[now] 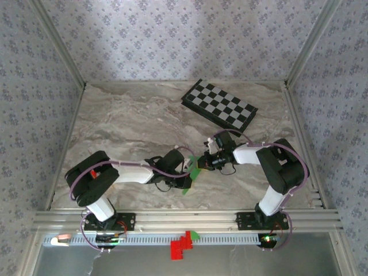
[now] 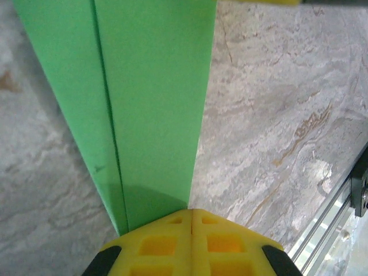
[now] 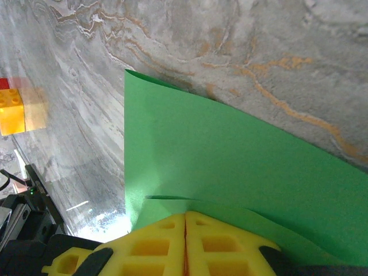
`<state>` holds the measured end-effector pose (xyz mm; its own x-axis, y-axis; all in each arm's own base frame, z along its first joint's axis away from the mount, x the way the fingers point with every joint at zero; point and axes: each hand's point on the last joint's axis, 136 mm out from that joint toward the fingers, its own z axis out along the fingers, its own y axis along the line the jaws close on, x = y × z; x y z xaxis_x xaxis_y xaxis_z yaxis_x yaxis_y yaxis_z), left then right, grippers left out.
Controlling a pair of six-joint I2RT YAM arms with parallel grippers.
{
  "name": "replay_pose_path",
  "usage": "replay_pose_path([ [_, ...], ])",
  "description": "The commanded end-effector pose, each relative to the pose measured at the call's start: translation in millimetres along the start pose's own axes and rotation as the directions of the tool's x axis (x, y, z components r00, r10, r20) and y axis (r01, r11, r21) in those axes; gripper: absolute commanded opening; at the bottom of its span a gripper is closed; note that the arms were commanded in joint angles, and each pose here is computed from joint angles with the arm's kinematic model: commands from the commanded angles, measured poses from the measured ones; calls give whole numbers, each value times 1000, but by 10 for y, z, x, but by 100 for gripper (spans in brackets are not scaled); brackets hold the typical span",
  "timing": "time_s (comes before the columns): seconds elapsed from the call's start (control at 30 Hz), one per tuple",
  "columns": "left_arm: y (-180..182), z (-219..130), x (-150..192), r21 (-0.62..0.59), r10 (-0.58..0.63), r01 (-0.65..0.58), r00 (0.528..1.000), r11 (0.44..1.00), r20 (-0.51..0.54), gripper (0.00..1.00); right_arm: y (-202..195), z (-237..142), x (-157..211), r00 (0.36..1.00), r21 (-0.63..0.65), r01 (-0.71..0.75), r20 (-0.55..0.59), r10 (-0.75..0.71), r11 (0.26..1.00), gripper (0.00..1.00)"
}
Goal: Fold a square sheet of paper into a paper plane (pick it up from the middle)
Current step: Fold the wing for the fifth time at the center of the table.
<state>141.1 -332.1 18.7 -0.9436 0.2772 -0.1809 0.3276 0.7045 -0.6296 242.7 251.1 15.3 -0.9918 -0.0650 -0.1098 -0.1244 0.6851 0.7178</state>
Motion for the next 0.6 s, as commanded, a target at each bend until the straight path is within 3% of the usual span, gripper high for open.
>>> replay_pose_path([
  [0.0,293,-15,477,-103,-77,63,987,993,-141,2,-576,72,260,994,210,-82,-51,95,974,9],
  [0.4,111,-153,464,-40,-44,39,990,998,-136,3,-553,71,263,994,208,-69,-68,85,976,10],
  [0.57,11,-383,190,4,-43,43,999,999,-32,6,-378,54,174,997,164,-30,-64,41,986,11],
])
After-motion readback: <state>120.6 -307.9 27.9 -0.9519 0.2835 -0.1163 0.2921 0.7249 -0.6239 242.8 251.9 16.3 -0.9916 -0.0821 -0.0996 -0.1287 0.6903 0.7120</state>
